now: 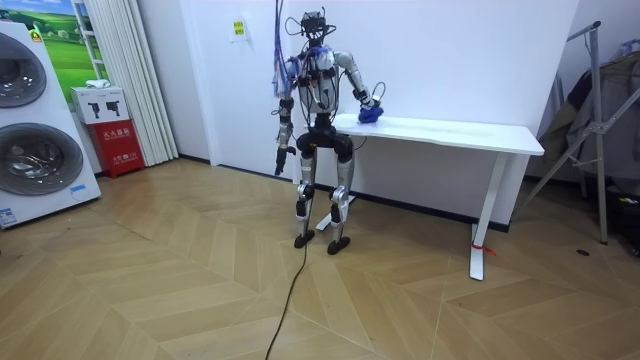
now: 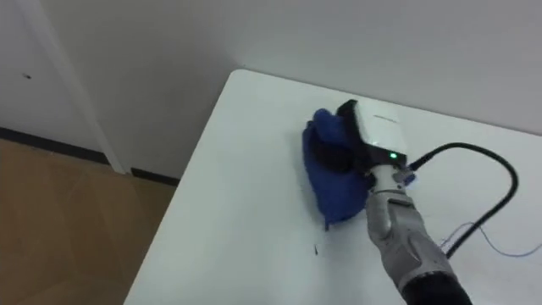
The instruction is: Wipe table
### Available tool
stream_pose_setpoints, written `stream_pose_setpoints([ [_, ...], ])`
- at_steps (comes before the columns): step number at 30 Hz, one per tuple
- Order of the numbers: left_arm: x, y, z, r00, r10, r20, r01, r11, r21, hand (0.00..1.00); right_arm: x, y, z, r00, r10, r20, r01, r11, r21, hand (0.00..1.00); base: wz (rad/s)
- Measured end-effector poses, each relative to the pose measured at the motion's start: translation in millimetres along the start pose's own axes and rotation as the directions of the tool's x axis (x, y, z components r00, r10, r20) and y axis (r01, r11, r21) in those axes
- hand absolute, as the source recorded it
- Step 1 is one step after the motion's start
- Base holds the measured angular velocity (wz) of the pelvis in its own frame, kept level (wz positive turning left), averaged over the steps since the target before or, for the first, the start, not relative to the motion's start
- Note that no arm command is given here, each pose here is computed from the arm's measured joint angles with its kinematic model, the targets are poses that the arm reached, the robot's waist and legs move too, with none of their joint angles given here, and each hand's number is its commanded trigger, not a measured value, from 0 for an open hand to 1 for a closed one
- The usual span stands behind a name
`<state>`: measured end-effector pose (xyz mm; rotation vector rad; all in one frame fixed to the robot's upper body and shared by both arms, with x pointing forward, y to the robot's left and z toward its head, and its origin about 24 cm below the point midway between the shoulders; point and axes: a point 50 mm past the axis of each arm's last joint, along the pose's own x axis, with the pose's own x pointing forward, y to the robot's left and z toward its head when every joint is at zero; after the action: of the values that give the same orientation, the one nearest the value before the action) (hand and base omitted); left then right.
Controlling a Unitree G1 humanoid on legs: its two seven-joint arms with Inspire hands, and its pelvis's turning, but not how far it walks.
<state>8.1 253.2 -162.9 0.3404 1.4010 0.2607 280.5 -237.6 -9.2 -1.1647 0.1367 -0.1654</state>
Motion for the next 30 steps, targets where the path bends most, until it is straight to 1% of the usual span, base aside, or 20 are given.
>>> stream_pose_setpoints([
  [4,-2.7,5.7,-17,0.999,0.018,-0.044,-0.02,0.999,-0.047,0.0,-4,-4,-32,0.991,-0.001,-0.134,-0.001,1.0,-0.016,1.0,0.03],
  [5,-2.9,6.5,-18,0.999,0.02,-0.05,-0.022,0.999,-0.047,0.0,-6,-3,-35,0.989,0.004,-0.146,-0.006,1.0,-0.019,1.0,0.1],
  [8,-2.9,7.7,-19,0.998,0.022,-0.051,-0.026,0.998,-0.064,0.0,-20,0,-53,0.979,0.002,-0.202,-0.007,1.0,-0.022,1.0,0.04],
  [11,-2.5,9.5,-13,0.999,0.03,-0.029,-0.032,0.997,-0.074,0.0,-37,2,-69,0.97,-0.015,-0.244,0.01,1.0,-0.021,1.0,0.06],
  [15,-2.9,13.1,-11,0.999,0.045,-0.014,-0.046,0.995,-0.09,0.0,-67,11,-92,0.945,-0.025,-0.326,0.018,1.0,-0.025,1.0,0.01],
  [18,-2.5,13.5,-5,0.999,0.052,0.009,-0.051,0.994,-0.097,0.0,-86,12,-106,0.929,-0.038,-0.369,0.015,0.998,-0.065,1.0,-0.04],
  [21,-2.8,16.3,-3,0.997,0.077,0.017,-0.074,0.99,-0.121,0.0,-101,12,-110,0.922,-0.064,-0.381,0.035,0.996,-0.084,1.0,-0.08],
  [23,-2.5,17.2,1,0.996,0.09,0.026,-0.086,0.988,-0.126,0.0,-106,14,-108,0.922,-0.078,-0.38,0.05,0.995,-0.085,1.0,-0.08],
  [27,-1.6,11.3,12,0.995,0.088,0.052,-0.08,0.986,-0.143,0.0,-100,17,-93,0.923,-0.096,-0.372,0.069,0.994,-0.084,1.0,-0.12],
  [29,-1.5,6.5,15,0.995,0.078,0.058,-0.07,0.989,-0.129,0.0,-95,19,-80,0.934,-0.089,-0.346,0.064,0.994,-0.083,1.0,-0.37],
  [30,-1.4,4.0,19,0.995,0.077,0.068,-0.068,0.991,-0.117,0.0,-90,22,-66,0.95,-0.072,-0.305,0.052,0.996,-0.072,1.0,-0.39],
])
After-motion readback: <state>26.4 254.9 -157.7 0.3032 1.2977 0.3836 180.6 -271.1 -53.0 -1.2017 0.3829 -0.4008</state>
